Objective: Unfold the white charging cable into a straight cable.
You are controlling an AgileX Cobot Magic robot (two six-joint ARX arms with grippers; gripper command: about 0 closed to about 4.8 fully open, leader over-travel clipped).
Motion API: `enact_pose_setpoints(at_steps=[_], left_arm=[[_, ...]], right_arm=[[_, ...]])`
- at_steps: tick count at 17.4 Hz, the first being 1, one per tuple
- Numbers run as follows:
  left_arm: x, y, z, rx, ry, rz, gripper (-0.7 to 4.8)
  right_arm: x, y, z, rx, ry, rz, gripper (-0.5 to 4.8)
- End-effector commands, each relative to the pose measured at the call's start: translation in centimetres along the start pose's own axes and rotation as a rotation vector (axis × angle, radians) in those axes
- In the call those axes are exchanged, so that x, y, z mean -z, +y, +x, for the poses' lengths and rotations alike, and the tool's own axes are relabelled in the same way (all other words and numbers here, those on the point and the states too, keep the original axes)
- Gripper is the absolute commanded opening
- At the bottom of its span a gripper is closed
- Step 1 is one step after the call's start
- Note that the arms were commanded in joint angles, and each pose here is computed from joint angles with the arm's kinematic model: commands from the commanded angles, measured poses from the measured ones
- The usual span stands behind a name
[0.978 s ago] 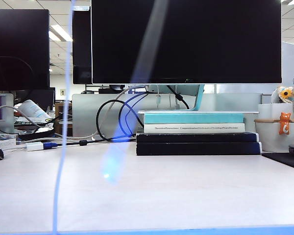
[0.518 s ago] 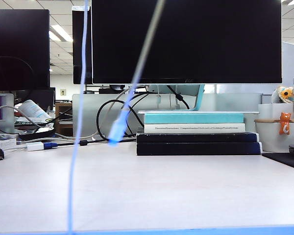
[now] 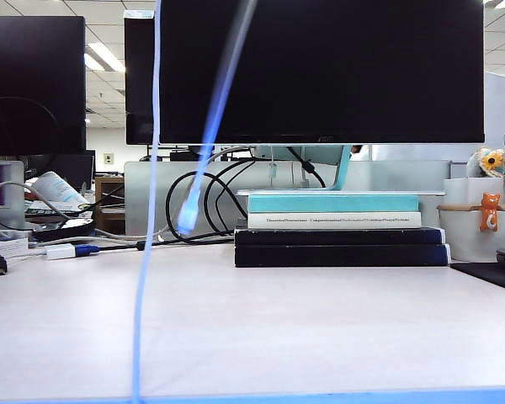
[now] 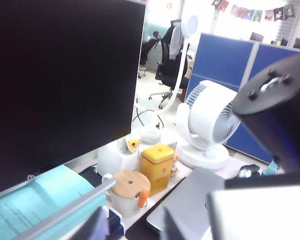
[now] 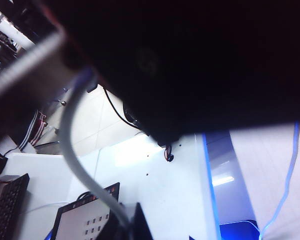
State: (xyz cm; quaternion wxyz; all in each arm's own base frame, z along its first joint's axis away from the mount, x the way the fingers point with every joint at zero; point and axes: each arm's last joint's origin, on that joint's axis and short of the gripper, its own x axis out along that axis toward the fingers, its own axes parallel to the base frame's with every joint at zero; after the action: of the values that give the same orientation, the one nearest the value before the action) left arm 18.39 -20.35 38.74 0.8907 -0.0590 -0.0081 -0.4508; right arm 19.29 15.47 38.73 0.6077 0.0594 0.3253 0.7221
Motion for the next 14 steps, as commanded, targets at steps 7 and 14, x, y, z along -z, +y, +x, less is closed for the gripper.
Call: enact_pose_setpoints(at_steps=[7, 14], left_arm=[[1.5, 0.7, -0.2, -0.024, 0.168, 0.072, 4.79], [-3.9, 1.7, -6.7, -0.186, -0.045, 0.104, 4.79]], right_arm=[[-0.2, 0.1, -0.2, 0.075, 0.003, -0.02, -0.05], [-0.3, -0.3, -0.5, 0.203, 0.006, -0.037, -0.05]])
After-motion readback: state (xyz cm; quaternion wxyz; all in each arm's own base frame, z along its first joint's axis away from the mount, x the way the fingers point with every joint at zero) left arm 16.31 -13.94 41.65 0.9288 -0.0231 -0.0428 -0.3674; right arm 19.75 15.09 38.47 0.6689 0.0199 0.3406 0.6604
